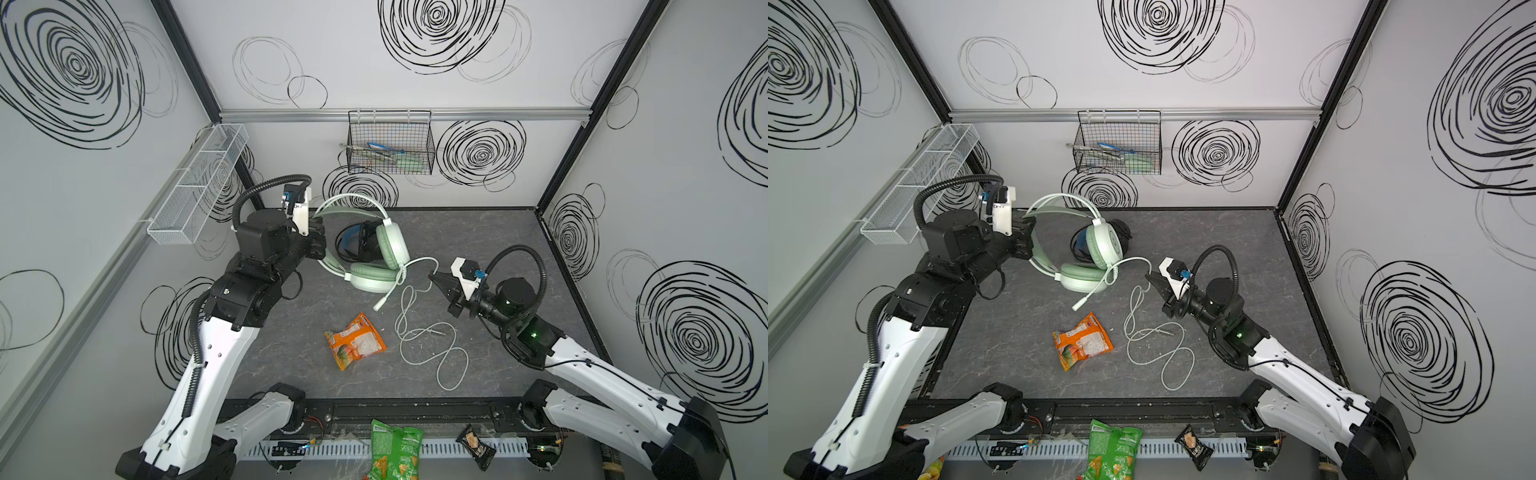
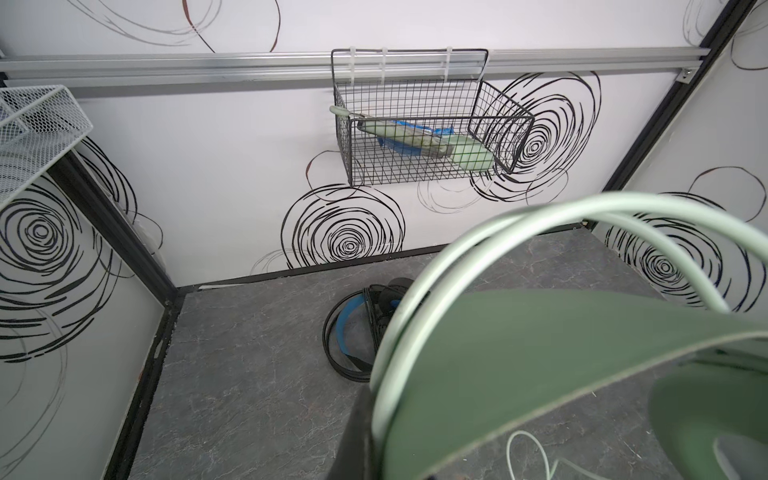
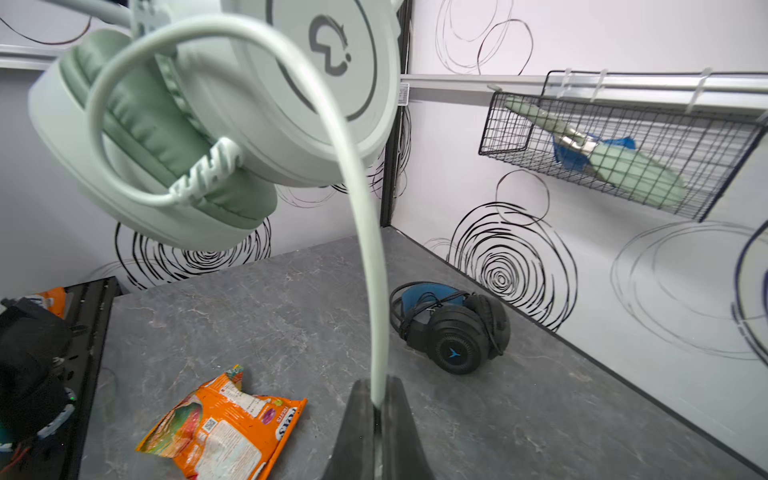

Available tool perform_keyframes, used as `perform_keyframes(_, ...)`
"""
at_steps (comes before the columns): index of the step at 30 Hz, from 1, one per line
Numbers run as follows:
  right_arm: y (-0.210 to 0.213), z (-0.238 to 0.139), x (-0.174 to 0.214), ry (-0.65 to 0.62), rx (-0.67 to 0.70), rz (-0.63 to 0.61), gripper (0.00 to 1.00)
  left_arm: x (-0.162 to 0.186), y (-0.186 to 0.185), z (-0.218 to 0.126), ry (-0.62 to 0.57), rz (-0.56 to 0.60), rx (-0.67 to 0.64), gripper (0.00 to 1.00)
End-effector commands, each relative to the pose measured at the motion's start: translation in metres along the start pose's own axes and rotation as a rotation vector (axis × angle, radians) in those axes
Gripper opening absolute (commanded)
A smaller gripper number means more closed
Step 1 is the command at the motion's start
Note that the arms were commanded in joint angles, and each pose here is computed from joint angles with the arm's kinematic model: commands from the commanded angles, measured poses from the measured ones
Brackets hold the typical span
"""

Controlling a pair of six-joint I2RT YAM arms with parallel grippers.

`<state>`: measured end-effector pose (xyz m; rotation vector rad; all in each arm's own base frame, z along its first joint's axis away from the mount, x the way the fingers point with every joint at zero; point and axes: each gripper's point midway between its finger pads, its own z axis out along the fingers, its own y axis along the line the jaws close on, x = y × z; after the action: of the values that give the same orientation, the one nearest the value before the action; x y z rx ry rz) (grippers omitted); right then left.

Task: Wrap the headphones

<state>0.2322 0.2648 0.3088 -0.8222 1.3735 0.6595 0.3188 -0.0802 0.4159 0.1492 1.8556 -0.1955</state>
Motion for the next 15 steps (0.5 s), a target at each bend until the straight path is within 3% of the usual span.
perform_keyframes(1, -0.02, -0.009, -0.032, -0.013, 0.121, -0.105, 0.0, -0.026, 0.003, -0.004, -0.127, -0.055, -0.003, 0.0)
perform_keyframes(7, -0.049, -0.021, -0.063, 0.022, 0.277, -0.183, 0.0, 0.0, 0.012, 0.005, -0.067, -0.022, -0.049, 0.0)
perform_keyframes(15, -0.053, -0.006, -0.078, 0.073, 0.283, -0.267, 0.0, 0.03, 0.003, 0.015, -0.005, -0.027, -0.004, 0.0)
